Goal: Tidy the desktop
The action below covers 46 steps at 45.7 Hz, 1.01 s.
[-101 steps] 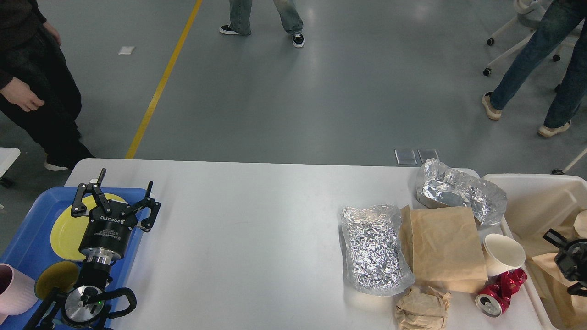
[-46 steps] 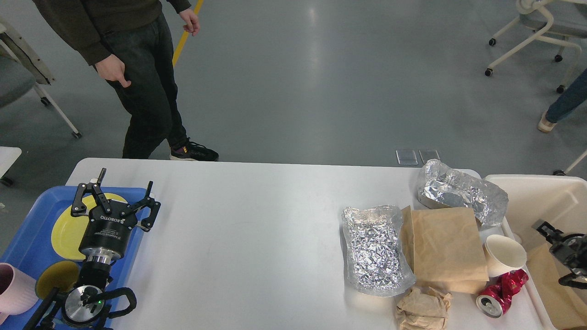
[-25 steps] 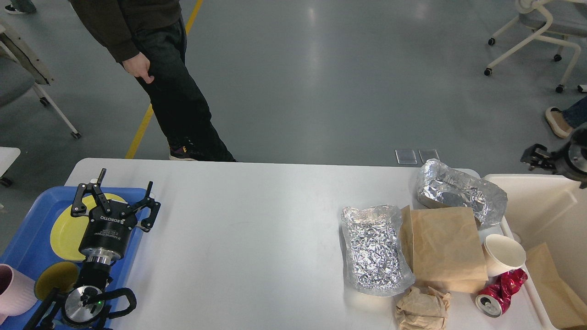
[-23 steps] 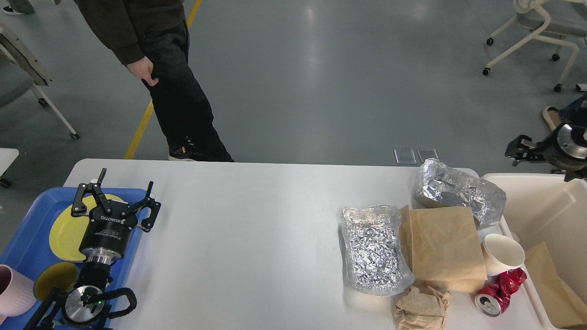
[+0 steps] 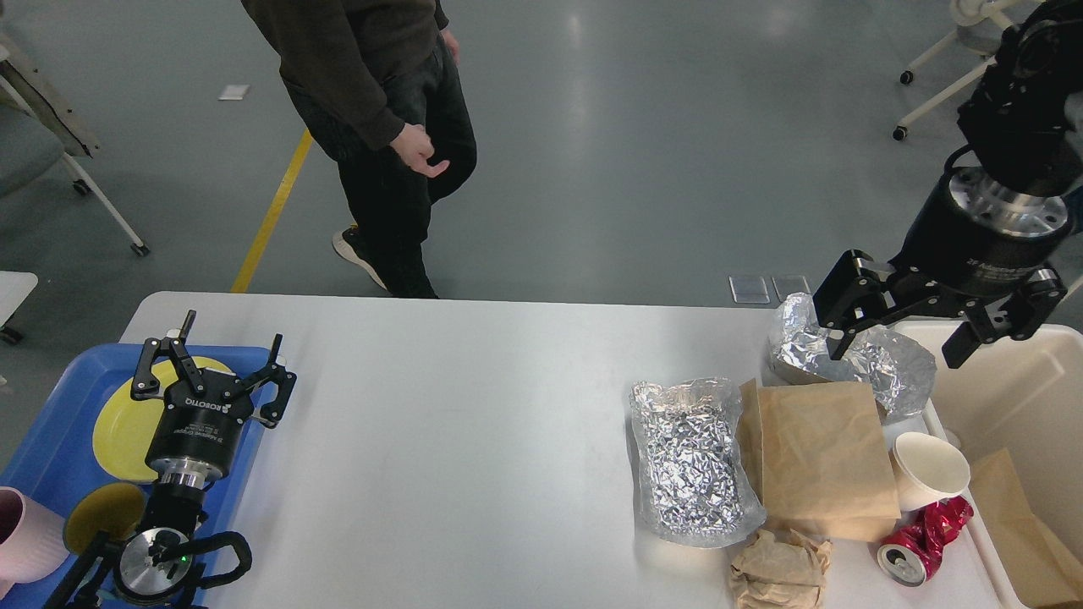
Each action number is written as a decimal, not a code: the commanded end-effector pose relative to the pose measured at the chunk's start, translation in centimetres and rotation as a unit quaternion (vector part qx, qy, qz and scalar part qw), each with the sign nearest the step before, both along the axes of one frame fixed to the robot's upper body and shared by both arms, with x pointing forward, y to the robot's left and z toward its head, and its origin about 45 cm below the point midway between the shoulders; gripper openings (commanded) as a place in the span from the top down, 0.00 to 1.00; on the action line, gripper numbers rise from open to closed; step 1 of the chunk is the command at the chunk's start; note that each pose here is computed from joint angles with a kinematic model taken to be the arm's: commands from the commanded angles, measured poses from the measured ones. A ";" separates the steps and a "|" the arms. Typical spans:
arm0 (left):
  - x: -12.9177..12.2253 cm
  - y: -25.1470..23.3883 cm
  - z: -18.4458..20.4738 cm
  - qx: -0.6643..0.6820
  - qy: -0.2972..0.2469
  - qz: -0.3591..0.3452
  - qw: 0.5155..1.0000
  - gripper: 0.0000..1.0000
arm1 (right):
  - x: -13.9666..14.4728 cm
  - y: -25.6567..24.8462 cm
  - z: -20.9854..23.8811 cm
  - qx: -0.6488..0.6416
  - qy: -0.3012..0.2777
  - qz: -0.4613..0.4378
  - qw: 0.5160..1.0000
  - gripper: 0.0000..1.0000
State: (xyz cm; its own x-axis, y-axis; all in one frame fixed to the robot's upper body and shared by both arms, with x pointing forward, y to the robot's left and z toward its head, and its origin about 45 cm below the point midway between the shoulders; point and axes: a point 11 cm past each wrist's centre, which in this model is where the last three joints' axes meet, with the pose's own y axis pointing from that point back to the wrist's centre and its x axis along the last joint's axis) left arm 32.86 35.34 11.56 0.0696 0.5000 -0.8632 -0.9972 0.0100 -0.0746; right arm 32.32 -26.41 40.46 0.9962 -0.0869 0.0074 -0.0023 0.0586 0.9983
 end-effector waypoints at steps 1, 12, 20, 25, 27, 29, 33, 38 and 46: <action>0.0 0.0 0.0 0.000 0.000 -0.001 1.000 0.04 | -1.2 1.9 1.7 0.017 -0.019 0.005 1.000 0.00; 0.0 0.0 0.0 0.001 0.000 -0.001 1.000 0.04 | -0.5 2.0 0.8 0.029 -0.046 -0.010 0.998 0.00; 0.0 0.0 0.0 0.001 0.000 -0.001 1.000 0.04 | 0.3 0.5 -2.1 0.022 -0.061 -0.045 0.997 0.00; 0.1 0.0 0.0 0.000 0.000 -0.001 1.000 0.04 | 0.4 -0.5 -3.6 0.012 -0.056 -0.056 0.997 0.00; 0.0 0.0 0.0 0.001 0.000 -0.001 1.000 0.04 | 0.4 -1.7 -4.4 0.003 -0.055 -0.070 0.996 0.00; 0.0 0.0 0.0 0.001 0.000 -0.001 1.000 0.04 | 0.8 -4.2 -5.3 -0.008 -0.066 -0.103 0.992 0.00; 0.0 0.0 0.0 0.001 0.000 -0.001 1.000 0.04 | 0.7 -7.8 -6.7 -0.016 -0.073 -0.155 0.985 0.02; 0.0 0.0 0.0 0.000 0.000 0.000 1.000 0.04 | 0.1 -12.0 -9.6 -0.015 -0.066 -0.216 0.974 0.02; 0.0 0.0 0.0 0.001 0.000 0.000 1.000 0.04 | -0.6 -16.3 -14.6 -0.048 -0.060 -0.269 0.960 0.02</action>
